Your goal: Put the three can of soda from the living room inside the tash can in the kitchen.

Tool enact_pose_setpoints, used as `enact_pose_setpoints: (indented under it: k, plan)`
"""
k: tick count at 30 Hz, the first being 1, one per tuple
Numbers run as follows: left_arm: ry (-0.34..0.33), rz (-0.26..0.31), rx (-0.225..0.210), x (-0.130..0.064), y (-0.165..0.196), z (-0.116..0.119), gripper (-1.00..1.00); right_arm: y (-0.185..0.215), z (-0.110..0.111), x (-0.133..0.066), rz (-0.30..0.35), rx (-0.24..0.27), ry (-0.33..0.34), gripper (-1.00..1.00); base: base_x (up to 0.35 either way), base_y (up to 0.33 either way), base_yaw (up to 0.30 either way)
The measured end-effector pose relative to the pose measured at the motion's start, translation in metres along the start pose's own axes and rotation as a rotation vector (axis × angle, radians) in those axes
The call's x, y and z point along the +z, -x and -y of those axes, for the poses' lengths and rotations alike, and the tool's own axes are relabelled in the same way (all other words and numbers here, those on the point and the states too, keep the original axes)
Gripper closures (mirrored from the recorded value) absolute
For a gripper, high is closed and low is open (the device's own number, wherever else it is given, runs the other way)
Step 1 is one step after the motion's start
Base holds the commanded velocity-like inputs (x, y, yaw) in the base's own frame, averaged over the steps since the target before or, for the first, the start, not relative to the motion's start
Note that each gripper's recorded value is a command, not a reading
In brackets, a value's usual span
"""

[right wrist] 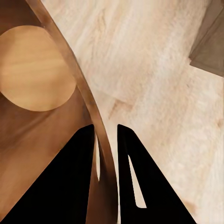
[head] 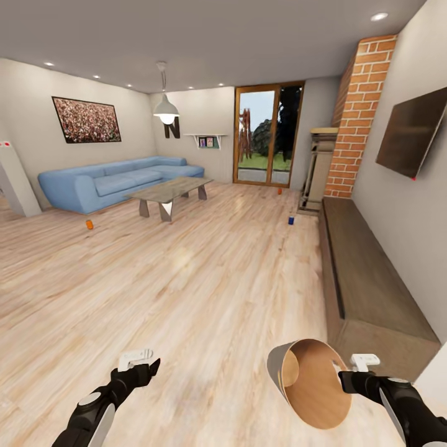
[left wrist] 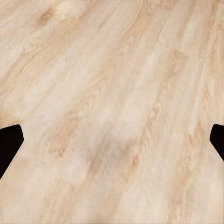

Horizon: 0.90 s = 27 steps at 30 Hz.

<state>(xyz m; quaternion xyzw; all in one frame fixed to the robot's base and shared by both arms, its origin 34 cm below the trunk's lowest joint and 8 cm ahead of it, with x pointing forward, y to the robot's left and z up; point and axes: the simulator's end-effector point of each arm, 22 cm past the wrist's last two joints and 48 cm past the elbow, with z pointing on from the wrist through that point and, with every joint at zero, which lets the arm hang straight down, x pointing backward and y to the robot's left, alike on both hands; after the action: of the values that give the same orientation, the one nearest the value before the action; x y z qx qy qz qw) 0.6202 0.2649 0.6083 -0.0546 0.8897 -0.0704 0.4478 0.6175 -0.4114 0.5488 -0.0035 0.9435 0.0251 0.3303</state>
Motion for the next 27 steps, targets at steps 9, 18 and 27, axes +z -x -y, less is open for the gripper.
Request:
enact_pose_setpoints:
  k: [9, 18, 27]
  plan:
    - [0.001, -0.005, 0.001, 0.0012, -0.0026, -0.0006, -1.00, -0.0026, -0.0002, 0.0017, -0.006, 0.001, 0.000, 1.00, 0.326, 0.083, 0.093]
    - [0.002, -0.011, 0.000, 0.0024, -0.0054, -0.0012, -1.00, -0.0054, -0.0001, 0.0034, -0.012, 0.001, 0.000, 1.00, 0.326, 0.084, 0.096]
    - [0.003, -0.019, 0.000, 0.0037, -0.0088, -0.0018, -1.00, -0.0085, 0.0001, 0.0053, -0.019, 0.001, 0.000, 1.00, 0.326, 0.092, 0.101]
